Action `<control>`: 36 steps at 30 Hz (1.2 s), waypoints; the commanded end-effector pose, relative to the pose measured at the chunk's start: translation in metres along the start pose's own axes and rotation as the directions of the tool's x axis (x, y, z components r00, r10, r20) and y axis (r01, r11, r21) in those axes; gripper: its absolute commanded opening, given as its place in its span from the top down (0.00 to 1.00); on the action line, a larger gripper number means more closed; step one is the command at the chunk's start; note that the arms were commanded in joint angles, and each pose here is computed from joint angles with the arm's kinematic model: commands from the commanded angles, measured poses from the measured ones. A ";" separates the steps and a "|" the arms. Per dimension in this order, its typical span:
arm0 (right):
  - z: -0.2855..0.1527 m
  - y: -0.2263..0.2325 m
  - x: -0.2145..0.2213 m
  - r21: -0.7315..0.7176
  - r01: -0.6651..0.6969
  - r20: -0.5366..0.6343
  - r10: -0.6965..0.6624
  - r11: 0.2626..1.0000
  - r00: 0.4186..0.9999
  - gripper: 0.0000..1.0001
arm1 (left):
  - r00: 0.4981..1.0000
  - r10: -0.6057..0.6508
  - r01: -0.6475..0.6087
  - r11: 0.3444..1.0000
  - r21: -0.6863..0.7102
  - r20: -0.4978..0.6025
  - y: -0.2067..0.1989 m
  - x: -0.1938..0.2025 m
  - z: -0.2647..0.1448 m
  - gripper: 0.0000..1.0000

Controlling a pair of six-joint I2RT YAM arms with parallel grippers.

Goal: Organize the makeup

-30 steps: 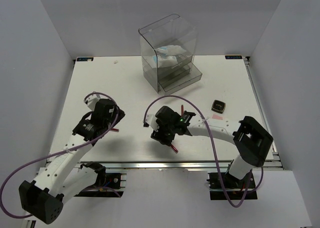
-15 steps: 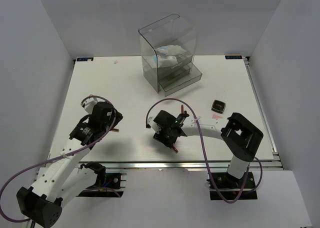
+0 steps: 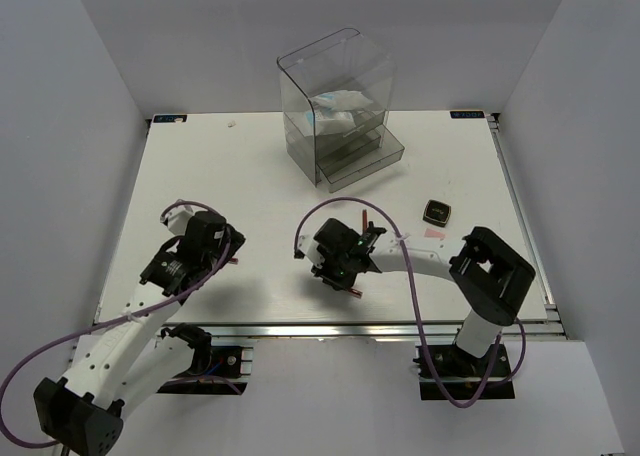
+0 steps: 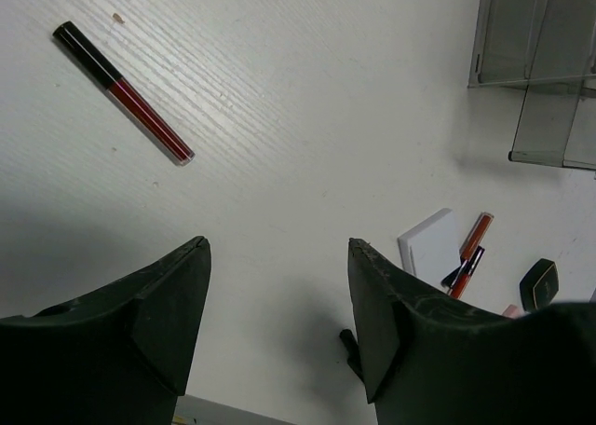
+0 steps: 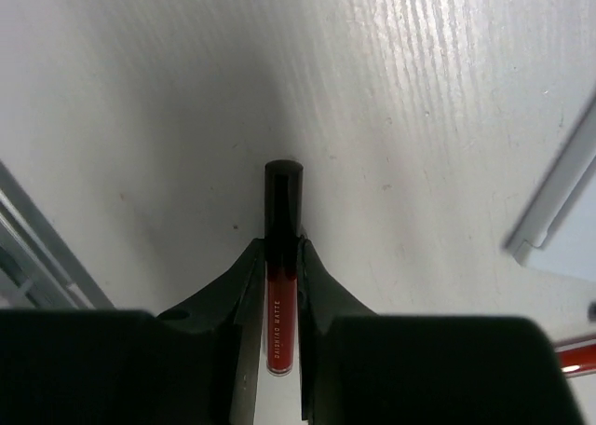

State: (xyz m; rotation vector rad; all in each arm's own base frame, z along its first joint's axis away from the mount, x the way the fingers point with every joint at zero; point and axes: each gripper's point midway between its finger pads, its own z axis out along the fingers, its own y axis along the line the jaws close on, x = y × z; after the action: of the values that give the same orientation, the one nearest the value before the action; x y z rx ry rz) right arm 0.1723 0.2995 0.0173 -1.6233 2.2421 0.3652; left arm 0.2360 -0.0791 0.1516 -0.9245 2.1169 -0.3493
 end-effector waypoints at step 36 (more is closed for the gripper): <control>-0.111 -0.340 -0.129 0.530 0.672 0.020 -0.800 0.517 0.600 0.47 | 0.961 -0.222 0.205 0.972 -0.113 -0.166 -0.005 -0.002 0.043 0.25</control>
State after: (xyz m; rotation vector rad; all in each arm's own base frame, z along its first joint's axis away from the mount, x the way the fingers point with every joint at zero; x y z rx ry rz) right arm 0.5073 0.2614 0.1470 -1.9496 1.1378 -0.1518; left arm 0.2693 -0.0818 0.1201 -1.1888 2.2047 -0.4696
